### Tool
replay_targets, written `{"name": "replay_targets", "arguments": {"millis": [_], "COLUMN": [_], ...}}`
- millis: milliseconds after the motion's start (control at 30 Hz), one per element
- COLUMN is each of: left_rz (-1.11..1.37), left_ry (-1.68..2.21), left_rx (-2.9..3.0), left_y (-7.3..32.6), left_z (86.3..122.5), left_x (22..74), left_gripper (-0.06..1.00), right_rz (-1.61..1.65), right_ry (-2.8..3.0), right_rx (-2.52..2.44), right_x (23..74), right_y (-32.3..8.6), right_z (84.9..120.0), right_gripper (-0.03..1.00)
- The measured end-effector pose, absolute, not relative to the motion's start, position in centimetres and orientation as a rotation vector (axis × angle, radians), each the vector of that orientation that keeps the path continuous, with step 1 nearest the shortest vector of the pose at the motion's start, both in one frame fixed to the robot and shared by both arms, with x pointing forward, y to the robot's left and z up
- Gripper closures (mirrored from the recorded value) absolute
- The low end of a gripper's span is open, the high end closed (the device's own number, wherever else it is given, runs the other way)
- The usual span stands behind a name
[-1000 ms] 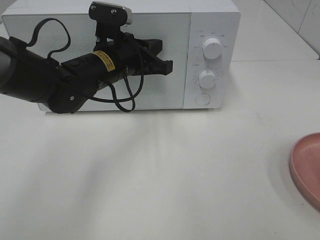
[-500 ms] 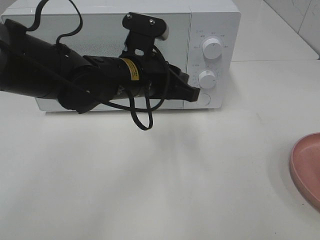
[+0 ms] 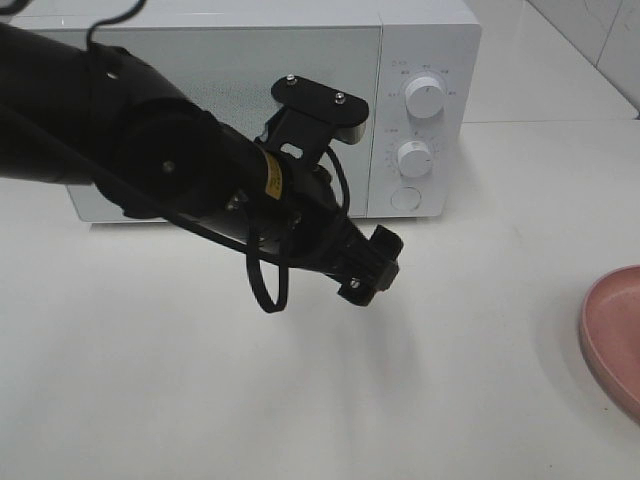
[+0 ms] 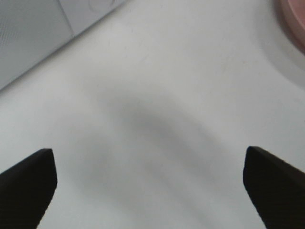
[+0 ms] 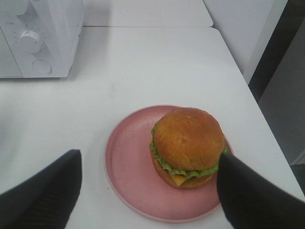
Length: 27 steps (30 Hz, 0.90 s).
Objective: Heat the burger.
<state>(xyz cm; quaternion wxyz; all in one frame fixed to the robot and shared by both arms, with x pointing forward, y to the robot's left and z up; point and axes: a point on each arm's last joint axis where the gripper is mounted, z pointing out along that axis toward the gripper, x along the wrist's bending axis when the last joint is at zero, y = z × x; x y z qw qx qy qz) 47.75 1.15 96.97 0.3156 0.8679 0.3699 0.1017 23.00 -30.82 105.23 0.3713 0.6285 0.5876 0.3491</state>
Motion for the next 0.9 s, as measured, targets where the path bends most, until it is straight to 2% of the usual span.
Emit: {"name": "replay_targets", "arguments": {"millis": [400, 600, 633, 700, 867, 900], "left_rz": [0.168, 0.15, 0.13, 0.13, 0.095, 0.095], "left_ry": [1.188, 1.424, 1.523, 1.567, 1.782, 1.782], "left_rx": [2.552, 2.524, 2.487, 2.473, 2.398, 2.398], "left_y": [6.1, 10.6, 12.4, 13.4, 18.6, 18.6], "left_z": [100.6, 102.1, 102.6, 102.7, 104.1, 104.1], "left_x": [45.1, 46.8, 47.6, 48.0, 48.8, 48.8], "left_gripper": [-0.04, -0.04, -0.04, -0.04, -0.04, -0.04], "right_rz": [0.895, 0.895, 0.895, 0.895, 0.895, 0.895], "right_ry": [1.507, 1.507, 1.507, 1.507, 1.507, 1.507], "right_rx": [1.612, 1.612, 1.612, 1.612, 1.612, 1.612], "right_x": [23.0, 23.0, 23.0, 23.0, 23.0, 23.0], "right_y": [-30.8, -30.8, -30.8, -30.8, -30.8, -30.8], "right_z": [105.2, 105.2, 105.2, 105.2, 105.2, 105.2], "right_gripper": [0.21, 0.21, 0.21, 0.21, 0.21, 0.21]}}
